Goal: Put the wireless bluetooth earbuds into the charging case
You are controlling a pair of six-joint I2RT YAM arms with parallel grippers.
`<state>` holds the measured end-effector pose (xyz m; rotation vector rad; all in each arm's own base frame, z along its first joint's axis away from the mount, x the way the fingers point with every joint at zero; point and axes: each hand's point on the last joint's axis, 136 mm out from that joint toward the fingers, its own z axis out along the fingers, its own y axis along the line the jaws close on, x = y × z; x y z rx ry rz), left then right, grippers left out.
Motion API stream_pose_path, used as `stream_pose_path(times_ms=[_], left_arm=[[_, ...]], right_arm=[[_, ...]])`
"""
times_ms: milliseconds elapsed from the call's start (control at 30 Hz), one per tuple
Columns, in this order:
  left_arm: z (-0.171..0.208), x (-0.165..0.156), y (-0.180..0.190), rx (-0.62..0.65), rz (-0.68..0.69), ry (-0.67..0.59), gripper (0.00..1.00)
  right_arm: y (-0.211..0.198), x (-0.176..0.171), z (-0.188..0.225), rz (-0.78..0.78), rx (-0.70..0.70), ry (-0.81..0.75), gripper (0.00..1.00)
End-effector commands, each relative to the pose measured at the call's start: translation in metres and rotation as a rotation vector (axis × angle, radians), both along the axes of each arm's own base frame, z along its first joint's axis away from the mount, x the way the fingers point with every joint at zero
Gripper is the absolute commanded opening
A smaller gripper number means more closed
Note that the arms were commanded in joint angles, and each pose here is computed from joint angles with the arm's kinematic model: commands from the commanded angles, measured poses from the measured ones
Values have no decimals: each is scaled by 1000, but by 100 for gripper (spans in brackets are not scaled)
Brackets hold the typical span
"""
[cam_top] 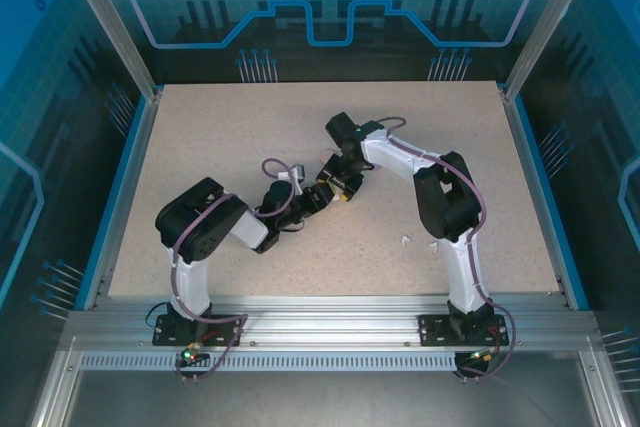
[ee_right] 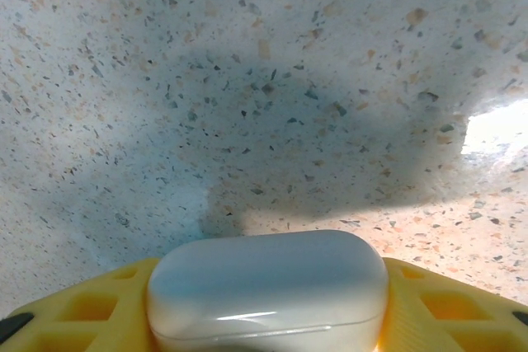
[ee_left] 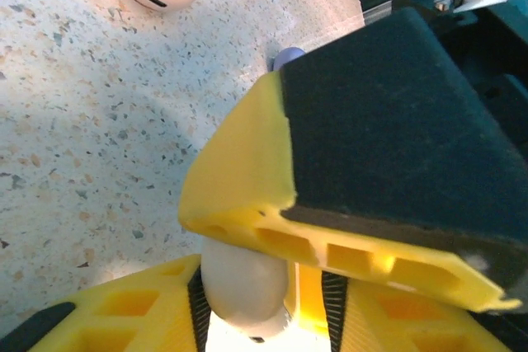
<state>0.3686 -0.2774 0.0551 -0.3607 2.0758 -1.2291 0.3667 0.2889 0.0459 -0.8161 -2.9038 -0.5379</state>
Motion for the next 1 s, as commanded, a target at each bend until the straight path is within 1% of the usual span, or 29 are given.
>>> stream_pose_path(times_ms=[0, 200, 300, 467, 567, 633, 800, 967], left_arm=[[10, 7, -7, -10, -1, -53, 35], [7, 7, -7, -5, 0, -50, 32], [8, 8, -7, -6, 3, -51, 27], [10, 9, -8, -12, 1, -55, 19], [11, 9, -9, -16, -1, -55, 16], [12, 8, -10, -19, -5, -57, 15], [13, 6, -9, -18, -8, -53, 14], [13, 1, -7, -19, -15, -43, 14]], right_arm=[[-4, -2, 3, -19, 16, 17, 50], [-4, -3, 4, -19, 20, 17, 49], [-3, -3, 4, -20, 26, 16, 49], [-2, -1, 8, -24, 35, 6, 50], [-2, 0, 11, -28, 38, 1, 52], [-3, 2, 12, -33, 39, -4, 57], [-12, 14, 22, -70, 51, -33, 73], [-33, 39, 50, -132, 79, -142, 78]])
